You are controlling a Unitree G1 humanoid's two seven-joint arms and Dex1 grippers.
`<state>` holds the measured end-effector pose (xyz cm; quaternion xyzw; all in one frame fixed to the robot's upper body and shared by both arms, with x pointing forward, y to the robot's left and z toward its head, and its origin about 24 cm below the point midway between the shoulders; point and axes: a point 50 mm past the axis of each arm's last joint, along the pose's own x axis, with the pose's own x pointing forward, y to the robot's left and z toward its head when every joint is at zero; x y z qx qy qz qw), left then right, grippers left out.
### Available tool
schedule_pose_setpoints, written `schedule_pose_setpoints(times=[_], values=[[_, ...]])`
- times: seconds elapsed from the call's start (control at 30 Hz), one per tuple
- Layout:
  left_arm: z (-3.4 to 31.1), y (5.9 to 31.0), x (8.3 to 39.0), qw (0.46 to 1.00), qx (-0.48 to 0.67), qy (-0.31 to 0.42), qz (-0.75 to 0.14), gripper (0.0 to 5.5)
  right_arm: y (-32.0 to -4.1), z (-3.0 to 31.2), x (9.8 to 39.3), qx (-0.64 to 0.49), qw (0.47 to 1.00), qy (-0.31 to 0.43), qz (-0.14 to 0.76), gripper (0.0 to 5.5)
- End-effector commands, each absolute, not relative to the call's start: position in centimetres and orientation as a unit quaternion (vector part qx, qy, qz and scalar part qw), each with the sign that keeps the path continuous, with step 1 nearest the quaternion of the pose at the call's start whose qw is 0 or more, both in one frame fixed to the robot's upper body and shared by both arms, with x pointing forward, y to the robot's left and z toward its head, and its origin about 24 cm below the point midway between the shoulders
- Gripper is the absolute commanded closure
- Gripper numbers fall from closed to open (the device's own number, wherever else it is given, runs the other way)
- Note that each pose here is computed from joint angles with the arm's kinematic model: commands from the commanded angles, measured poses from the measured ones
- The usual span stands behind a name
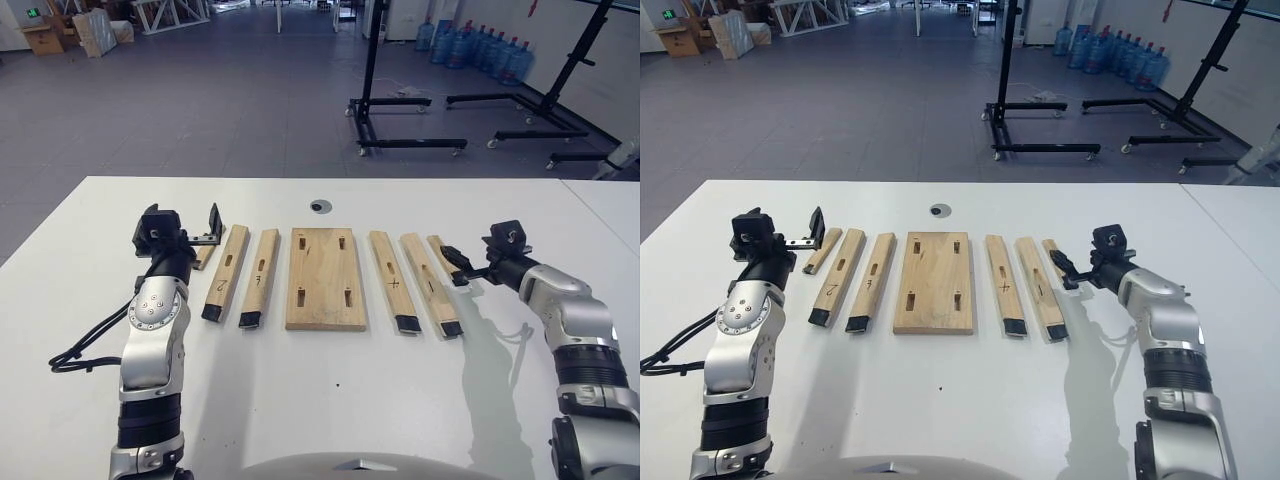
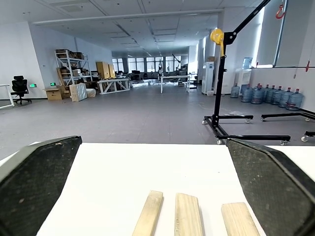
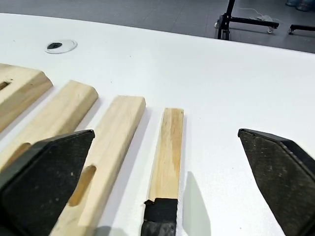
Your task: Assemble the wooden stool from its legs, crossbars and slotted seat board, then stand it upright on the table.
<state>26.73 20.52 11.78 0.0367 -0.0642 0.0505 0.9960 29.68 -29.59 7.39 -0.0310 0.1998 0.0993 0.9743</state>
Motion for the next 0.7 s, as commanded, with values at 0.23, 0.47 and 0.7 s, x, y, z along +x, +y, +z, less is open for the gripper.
schedule_pose_setpoints(times=[0.23,0.47,0.7], values=[[11.6,20.0,26.8,0.997,0.037,-0.06,0.043,0.1,-29.2,5.9,31.1,-0.057,0.966,0.225,0.115,0.12],[11.6,19.9,26.8,0.997,0.039,-0.06,0.04,0.1,-30.1,5.7,31.8,-0.064,0.967,0.229,0.092,0.12],[11.5,19.6,26.7,0.997,0.04,-0.06,0.038,0.1,-29.0,4.3,32.0,-0.078,0.956,0.257,0.117,0.12]])
